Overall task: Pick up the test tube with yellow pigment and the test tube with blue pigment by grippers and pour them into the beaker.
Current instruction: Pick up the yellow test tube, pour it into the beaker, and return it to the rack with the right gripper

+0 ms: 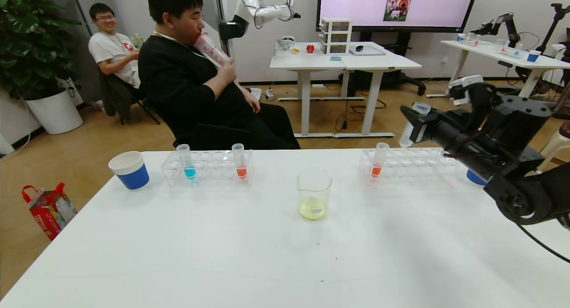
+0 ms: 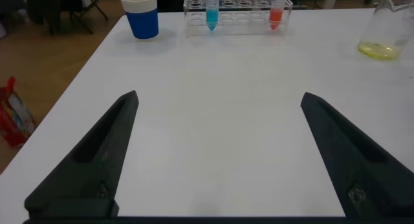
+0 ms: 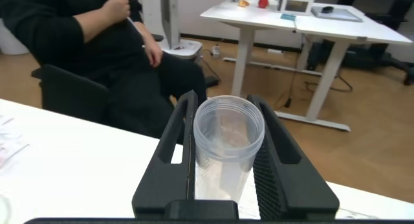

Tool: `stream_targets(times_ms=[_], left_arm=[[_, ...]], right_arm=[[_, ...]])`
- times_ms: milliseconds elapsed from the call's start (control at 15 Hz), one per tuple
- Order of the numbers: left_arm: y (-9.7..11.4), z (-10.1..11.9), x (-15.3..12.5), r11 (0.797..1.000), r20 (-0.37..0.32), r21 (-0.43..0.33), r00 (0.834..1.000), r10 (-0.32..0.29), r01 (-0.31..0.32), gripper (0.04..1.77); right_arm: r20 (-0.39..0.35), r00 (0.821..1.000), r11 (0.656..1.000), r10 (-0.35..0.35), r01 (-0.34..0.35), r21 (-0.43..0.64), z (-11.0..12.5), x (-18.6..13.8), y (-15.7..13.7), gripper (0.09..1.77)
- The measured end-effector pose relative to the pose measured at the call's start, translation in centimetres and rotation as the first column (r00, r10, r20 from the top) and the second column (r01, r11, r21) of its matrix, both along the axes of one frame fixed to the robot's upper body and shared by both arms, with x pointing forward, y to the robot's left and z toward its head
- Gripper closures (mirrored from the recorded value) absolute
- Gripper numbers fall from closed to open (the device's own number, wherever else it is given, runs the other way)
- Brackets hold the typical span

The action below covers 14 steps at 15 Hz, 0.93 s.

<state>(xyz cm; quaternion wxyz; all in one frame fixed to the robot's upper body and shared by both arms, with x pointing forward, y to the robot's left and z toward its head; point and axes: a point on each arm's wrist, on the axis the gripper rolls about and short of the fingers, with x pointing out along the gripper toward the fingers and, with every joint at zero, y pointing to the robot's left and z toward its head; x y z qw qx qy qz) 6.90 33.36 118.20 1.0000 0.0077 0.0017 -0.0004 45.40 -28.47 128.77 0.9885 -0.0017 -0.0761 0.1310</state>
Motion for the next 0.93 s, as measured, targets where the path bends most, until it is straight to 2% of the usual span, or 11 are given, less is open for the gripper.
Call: stream_targets(times_ms=[333, 533, 667, 933], left_arm=[[0.0, 0.0, 0.0, 1.000, 0.000, 0.000, 1.000, -0.001, 0.001, 0.06], [0.0, 0.0, 0.0, 1.000, 0.000, 0.000, 1.000, 0.000, 0.000, 0.06], [0.0, 0.0, 0.0, 1.000, 0.000, 0.000, 1.000, 0.000, 0.000, 0.06], [0.0, 0.0, 0.0, 1.000, 0.000, 0.000, 1.000, 0.000, 0.000, 0.06]], right_arm=[[0.005, 0.991, 0.991, -0.137, 0.137, -0.003, 0.4, 0.0, -10.4, 1.35], [0.020, 0.972, 0.972, -0.235, 0.235, -0.004, 0.2, 0.6, -16.0, 1.35], [-0.015, 0.960, 0.960, -0.280, 0.280, -0.001, -0.5, 1.1, -18.0, 1.35], [-0.050, 0.946, 0.947, -0.322, 0.322, -0.006, -1.5, 1.4, -20.0, 1.35]])
